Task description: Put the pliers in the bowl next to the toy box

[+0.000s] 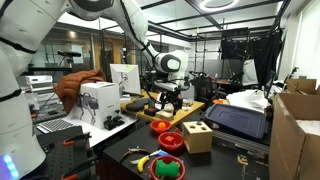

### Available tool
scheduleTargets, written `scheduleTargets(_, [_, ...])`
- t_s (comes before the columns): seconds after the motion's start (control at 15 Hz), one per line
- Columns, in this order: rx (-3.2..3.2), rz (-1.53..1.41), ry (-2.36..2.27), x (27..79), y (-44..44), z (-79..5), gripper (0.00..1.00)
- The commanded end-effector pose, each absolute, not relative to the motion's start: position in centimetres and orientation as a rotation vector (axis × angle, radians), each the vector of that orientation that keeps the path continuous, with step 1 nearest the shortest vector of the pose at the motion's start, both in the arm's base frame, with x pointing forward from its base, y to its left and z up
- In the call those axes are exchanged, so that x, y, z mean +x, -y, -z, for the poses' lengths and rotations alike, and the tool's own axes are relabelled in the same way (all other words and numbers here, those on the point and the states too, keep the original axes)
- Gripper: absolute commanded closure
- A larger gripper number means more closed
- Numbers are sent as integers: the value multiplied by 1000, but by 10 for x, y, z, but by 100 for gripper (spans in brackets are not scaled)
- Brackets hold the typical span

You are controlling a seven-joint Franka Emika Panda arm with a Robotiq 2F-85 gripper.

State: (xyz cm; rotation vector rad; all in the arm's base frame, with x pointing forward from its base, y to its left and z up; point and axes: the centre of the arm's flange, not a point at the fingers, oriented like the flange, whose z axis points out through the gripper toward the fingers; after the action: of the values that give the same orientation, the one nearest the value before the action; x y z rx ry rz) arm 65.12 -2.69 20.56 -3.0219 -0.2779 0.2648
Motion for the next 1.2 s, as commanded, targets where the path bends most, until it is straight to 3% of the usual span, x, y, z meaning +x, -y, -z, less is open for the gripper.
scheduleTargets(0.0, [-2948, -284, 295, 663, 31, -180, 0])
scheduleTargets(1.13, [-2953, -439, 298, 633, 34, -107, 0])
